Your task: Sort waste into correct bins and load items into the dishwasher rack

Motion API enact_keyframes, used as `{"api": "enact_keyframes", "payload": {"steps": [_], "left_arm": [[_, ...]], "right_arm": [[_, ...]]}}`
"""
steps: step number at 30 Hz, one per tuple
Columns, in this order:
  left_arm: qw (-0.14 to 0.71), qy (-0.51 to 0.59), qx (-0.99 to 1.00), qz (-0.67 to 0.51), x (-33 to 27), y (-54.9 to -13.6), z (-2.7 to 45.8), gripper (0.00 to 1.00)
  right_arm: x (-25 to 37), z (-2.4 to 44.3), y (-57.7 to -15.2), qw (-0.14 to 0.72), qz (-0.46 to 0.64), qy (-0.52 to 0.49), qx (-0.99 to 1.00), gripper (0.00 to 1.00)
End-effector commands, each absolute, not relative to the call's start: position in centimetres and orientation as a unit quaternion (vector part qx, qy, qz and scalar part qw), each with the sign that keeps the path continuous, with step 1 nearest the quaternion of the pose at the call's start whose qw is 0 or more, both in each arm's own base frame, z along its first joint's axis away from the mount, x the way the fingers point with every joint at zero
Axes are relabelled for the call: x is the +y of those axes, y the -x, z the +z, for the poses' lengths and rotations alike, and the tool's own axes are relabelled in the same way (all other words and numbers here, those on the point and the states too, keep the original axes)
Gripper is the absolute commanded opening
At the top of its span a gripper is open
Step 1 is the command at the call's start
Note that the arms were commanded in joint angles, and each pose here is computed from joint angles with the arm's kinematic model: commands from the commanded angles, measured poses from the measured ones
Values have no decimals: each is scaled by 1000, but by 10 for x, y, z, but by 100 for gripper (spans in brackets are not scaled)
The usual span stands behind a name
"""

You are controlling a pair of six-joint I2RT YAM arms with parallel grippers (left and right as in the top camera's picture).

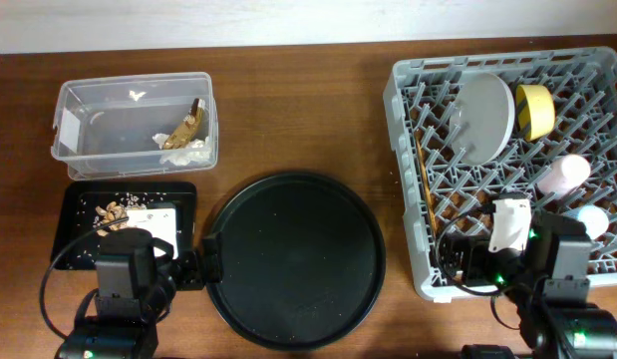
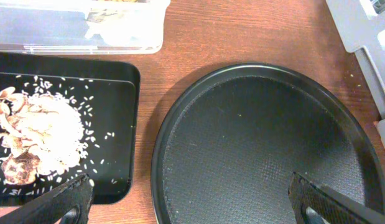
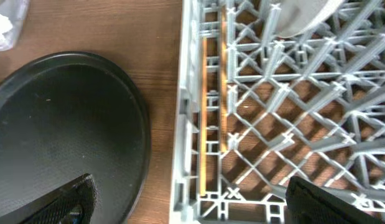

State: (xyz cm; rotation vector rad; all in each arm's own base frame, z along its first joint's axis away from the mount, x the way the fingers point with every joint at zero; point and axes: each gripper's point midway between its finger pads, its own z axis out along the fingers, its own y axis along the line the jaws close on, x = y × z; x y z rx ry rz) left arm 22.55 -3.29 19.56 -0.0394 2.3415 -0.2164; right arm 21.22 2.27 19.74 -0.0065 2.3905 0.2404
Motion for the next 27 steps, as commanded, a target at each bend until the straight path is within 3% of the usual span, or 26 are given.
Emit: {"api": "enact_keyframes", "payload": {"steps": [1, 10, 14, 21, 24, 27], "left_arm": [[384, 11, 920, -79, -32, -226, 193, 99], [384, 11, 920, -79, -32, -226, 193, 99], [384, 11, 920, -79, -32, -226, 193, 99], [384, 11, 920, -79, -32, -226, 193, 99], [384, 11, 920, -79, -32, -226, 193, 99], [384, 11, 920, -79, -32, -226, 193, 99]], "right_arm": [[8, 196, -205, 383, 51, -14, 922, 98], [26, 200, -223, 617, 55, 42, 784, 98], [26, 195, -227, 665, 54, 44, 744, 98], [8, 195, -243, 718, 14, 5, 696, 98], [9, 154, -246, 675, 14, 7, 737, 98], [9, 156, -246, 679, 15, 8, 734, 99]]}}
